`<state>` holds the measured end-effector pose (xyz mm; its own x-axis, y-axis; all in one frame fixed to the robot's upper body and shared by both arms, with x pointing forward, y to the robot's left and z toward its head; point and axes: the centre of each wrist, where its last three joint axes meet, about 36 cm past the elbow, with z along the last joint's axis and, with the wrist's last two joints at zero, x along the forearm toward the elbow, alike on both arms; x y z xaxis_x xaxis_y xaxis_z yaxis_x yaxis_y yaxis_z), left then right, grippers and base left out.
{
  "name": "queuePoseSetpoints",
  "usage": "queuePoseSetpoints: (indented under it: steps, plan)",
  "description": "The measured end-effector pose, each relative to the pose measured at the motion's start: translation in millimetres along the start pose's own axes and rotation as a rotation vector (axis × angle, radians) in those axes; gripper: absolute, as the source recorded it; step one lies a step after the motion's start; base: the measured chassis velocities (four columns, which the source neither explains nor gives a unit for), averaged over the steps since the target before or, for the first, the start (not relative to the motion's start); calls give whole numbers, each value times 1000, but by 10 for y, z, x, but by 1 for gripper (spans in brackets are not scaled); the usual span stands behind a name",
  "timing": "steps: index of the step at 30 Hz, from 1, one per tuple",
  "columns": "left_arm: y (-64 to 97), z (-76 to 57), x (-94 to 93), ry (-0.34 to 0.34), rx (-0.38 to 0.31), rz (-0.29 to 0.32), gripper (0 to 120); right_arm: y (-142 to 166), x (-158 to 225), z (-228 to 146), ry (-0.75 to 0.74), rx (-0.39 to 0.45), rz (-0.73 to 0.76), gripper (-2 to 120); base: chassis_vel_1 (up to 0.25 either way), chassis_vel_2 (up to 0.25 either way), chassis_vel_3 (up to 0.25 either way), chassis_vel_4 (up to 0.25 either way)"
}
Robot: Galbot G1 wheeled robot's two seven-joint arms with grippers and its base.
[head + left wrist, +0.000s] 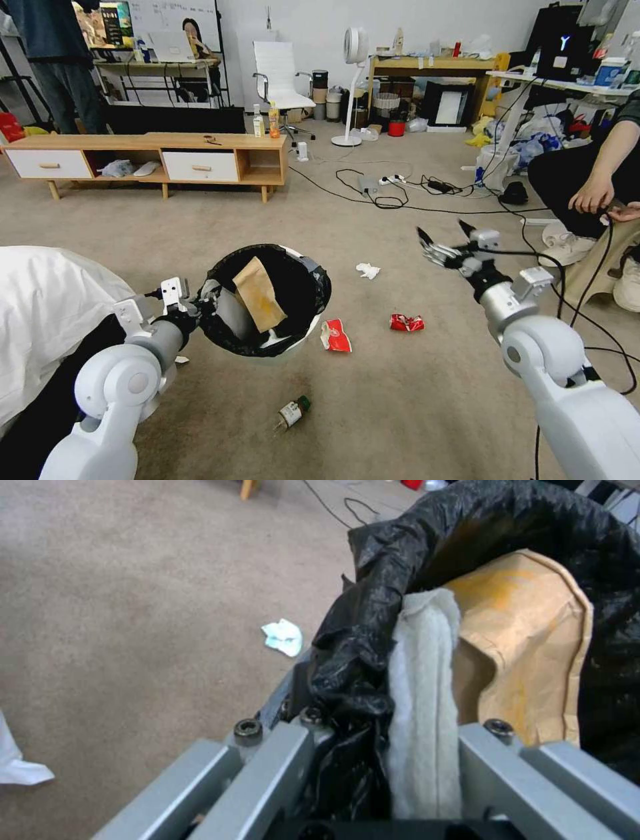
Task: Pick up the trash bin and place the garbage on the floor into it.
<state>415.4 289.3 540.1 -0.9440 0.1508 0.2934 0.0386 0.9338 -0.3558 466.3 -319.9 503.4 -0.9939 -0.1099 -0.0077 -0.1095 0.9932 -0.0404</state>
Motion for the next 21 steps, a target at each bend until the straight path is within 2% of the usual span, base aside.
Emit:
queuePoseSetpoints:
  steps: [2, 10, 21]
  plan:
    - [-30, 18, 6, 2, 1, 14, 7, 58, 24, 251, 67, 12, 27, 100, 0, 0, 0, 0]
    - [-34, 22, 38, 1, -4, 22, 7, 278, -23, 600, 125, -12, 18, 100, 0, 0, 0, 0]
    - [-36, 30, 34, -1, 1, 26, 7, 416, -93, 756, 145, -26, -1, 100, 0, 0, 0, 0]
